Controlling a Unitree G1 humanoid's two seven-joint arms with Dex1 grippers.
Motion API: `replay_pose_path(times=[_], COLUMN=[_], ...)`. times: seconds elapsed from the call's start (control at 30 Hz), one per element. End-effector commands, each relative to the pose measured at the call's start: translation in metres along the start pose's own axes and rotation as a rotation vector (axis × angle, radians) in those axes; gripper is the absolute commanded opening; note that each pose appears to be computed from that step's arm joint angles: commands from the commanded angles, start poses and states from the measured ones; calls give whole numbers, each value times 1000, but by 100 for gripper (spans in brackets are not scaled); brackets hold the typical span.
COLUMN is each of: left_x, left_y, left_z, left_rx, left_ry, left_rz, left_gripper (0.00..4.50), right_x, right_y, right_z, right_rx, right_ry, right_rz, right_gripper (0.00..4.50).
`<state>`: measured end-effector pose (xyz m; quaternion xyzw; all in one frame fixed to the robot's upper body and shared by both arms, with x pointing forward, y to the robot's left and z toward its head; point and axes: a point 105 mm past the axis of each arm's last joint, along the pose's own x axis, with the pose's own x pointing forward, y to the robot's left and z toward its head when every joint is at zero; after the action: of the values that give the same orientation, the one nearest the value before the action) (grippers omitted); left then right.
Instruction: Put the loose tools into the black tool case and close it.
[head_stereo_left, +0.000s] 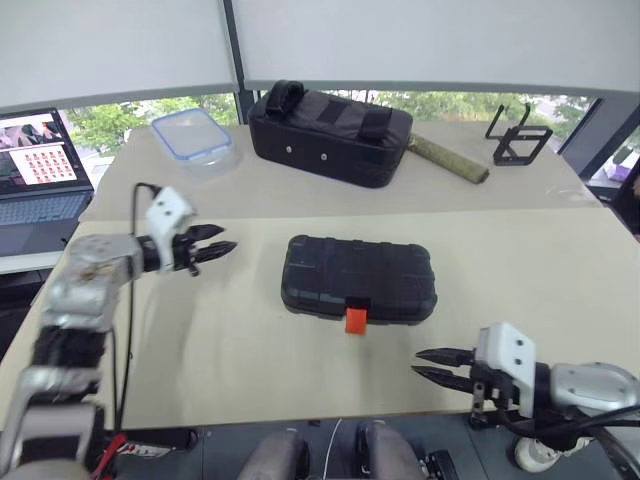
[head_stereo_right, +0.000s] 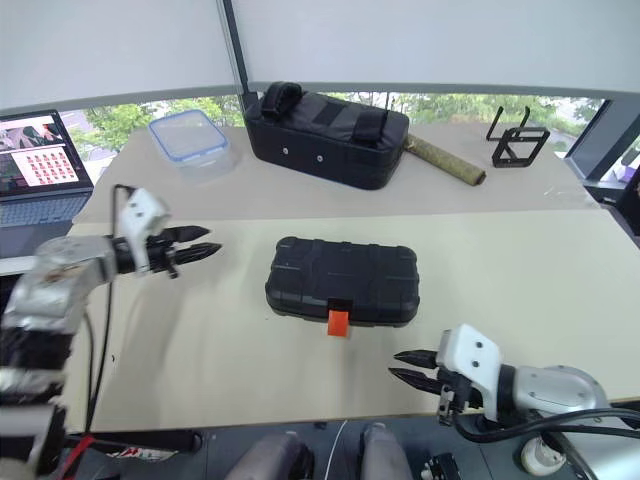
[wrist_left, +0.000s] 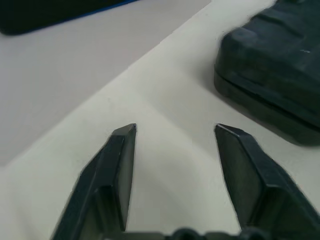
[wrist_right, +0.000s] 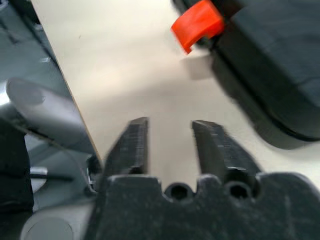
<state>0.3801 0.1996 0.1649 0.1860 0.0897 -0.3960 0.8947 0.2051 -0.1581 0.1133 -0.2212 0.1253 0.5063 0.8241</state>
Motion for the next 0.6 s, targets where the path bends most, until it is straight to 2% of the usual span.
replay_pose_path(times=[0.03,0.07,0.1,0.2,0.3,0.47,0.6], left_x=[36,46,55,80,91,79,54], left_y=[-3,-5,-7,-15,-26,-54,-68], left_z=[11,15,18,26,31,20,7], left_rx=[123,142,159,209,271,358,334], left_ry=[-3,-7,-13,-21,-20,-5,9], left_rz=[-74,-91,-102,-127,-186,-434,-585], left_gripper=[70,53,8,8,8,8,8], right_x=[12,16,19,30,37,37,33], right_y=[-13,-16,-19,-29,-43,-91,-109], right_z=[-1,0,0,-6,-13,-12,-9], right_rx=[-50,-62,-69,-113,-148,-193,-192], right_ry=[19,19,21,62,106,113,92], right_rz=[-20,-18,-18,-2,-22,-214,-279], right_gripper=[0,0,0,0,0,0,0])
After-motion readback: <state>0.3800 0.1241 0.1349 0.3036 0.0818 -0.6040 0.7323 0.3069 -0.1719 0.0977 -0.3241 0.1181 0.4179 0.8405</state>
